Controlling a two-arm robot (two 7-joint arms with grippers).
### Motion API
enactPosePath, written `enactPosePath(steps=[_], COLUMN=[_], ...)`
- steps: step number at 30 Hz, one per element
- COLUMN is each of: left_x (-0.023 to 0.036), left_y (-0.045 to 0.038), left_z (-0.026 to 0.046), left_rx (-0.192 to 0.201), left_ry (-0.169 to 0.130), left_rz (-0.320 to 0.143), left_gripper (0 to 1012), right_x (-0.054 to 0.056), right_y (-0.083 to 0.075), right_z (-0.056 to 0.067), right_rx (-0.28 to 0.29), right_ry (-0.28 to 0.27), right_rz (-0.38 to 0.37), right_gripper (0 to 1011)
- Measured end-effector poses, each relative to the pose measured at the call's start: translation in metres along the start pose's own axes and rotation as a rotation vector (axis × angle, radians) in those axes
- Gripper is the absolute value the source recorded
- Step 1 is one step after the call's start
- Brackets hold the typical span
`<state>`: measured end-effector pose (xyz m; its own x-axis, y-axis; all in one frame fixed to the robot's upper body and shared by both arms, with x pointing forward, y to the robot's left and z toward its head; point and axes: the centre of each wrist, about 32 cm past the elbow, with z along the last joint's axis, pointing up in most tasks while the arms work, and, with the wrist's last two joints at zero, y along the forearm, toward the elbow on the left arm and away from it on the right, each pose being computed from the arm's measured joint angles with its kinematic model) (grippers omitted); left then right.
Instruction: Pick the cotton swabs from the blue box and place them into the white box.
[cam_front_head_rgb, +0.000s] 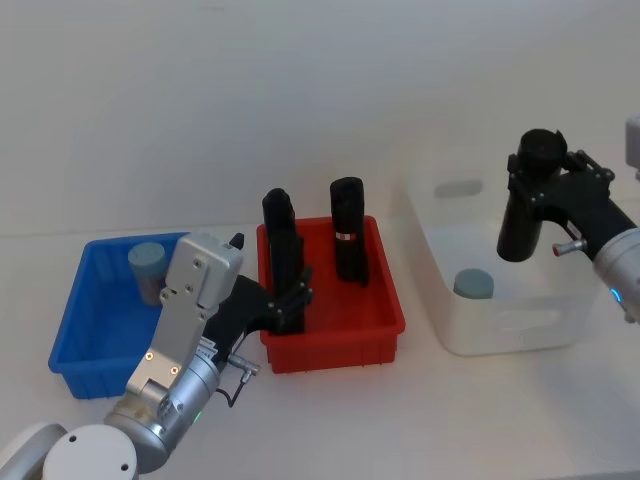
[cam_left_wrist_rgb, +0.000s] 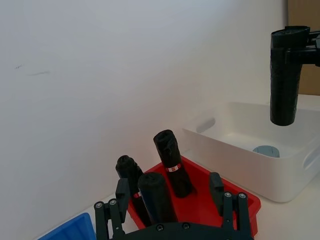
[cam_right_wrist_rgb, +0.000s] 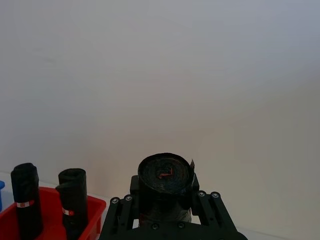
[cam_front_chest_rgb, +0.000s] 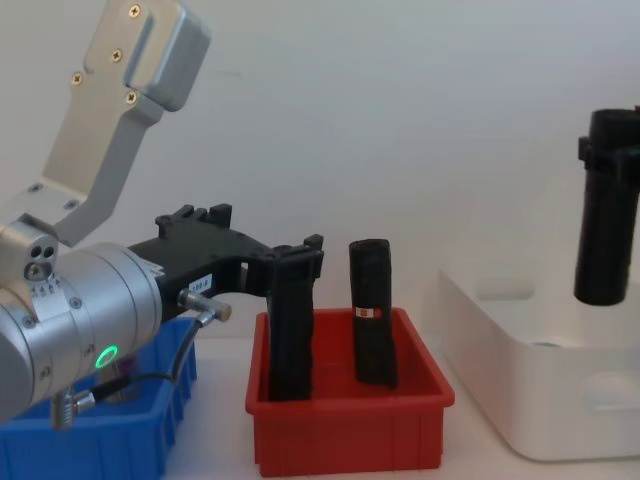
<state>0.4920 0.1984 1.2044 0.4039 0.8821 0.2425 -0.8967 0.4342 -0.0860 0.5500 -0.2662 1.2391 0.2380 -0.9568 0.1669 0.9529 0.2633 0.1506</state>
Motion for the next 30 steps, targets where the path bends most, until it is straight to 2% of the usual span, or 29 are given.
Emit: enactPosePath(steps=[12, 26, 30], left_x=[0.0, 0.0, 0.0], left_y=[0.0, 0.0, 0.0], left_z=[0.0, 0.0, 0.0], left_rx=[0.0, 0.0, 0.0], left_ry=[0.0, 0.0, 0.0], left_rz=[0.0, 0.0, 0.0], left_gripper=[1004, 1004, 1004], right_x=[0.013, 0.017, 0.017], right_y=[-0.003, 0.0, 0.001], right_z=[-0.018, -0.032, -0.034], right_rx=[-0.061, -0.078, -0.079], right_ry=[0.004, 0.019, 0.021], right_rz=[-0.031, -0.028, -0.025], right_gripper=[532, 532, 626])
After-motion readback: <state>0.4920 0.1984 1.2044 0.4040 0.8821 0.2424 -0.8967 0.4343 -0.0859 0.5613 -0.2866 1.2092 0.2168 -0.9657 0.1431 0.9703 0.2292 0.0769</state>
